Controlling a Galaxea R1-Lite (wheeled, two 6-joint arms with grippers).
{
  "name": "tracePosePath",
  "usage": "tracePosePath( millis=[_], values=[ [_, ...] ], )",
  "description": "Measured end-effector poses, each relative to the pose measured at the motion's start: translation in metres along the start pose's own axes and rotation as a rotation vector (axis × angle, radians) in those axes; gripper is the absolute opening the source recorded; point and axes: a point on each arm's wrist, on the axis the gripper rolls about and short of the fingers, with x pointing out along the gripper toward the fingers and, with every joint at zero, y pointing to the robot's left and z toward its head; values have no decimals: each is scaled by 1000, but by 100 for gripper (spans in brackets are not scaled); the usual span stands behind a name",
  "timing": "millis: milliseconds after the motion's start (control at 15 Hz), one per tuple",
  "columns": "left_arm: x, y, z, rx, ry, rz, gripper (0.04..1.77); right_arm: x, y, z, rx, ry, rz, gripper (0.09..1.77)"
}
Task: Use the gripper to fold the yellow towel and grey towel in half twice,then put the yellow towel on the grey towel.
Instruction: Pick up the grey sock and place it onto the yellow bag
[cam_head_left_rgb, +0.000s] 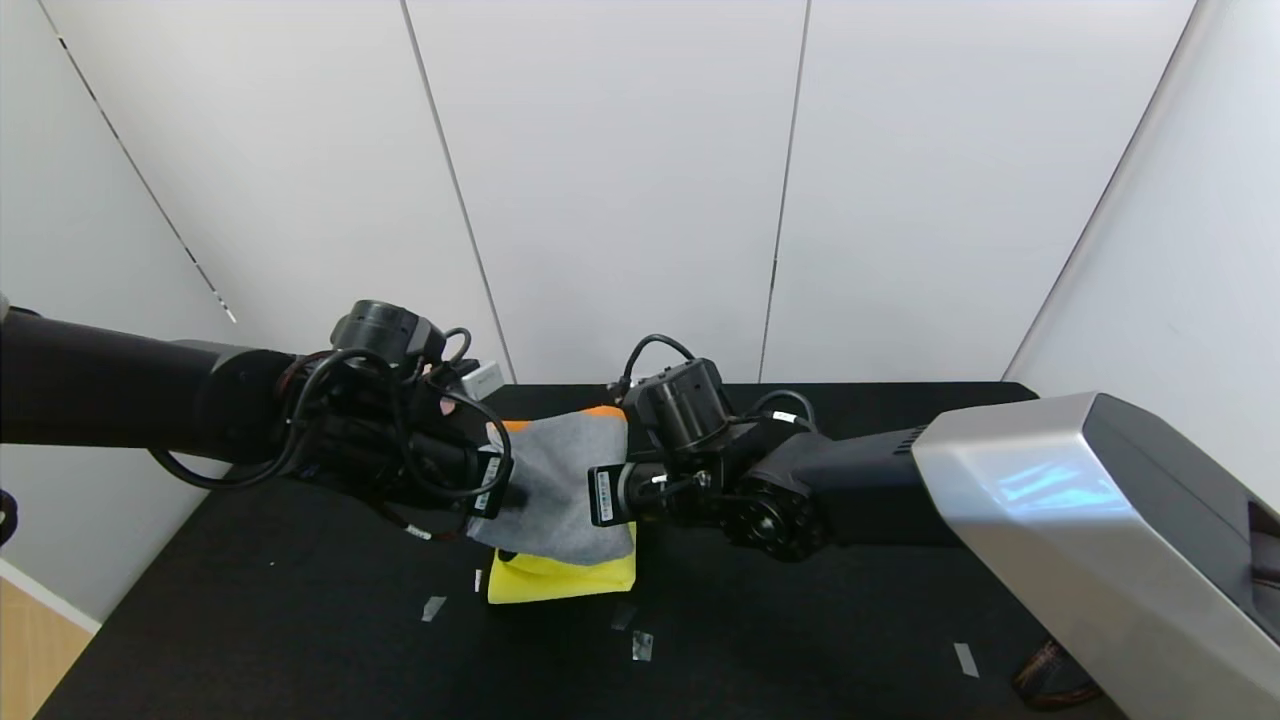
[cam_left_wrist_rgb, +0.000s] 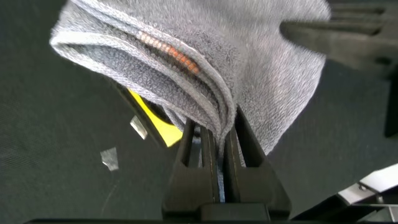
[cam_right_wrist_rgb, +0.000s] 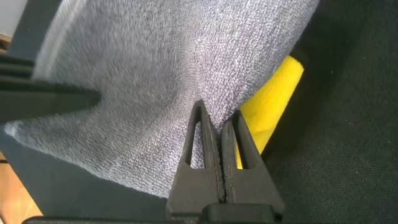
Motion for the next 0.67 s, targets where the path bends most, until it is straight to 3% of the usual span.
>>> tracePosePath(
  millis=[333,667],
  values=[
    [4,1,-3,-6,17,0,18,2,-1,-3,0,8,-3,12],
    [7,3,-9,-24,42,-1,89,7,-5,-12,1,35,-17,86]
  ],
)
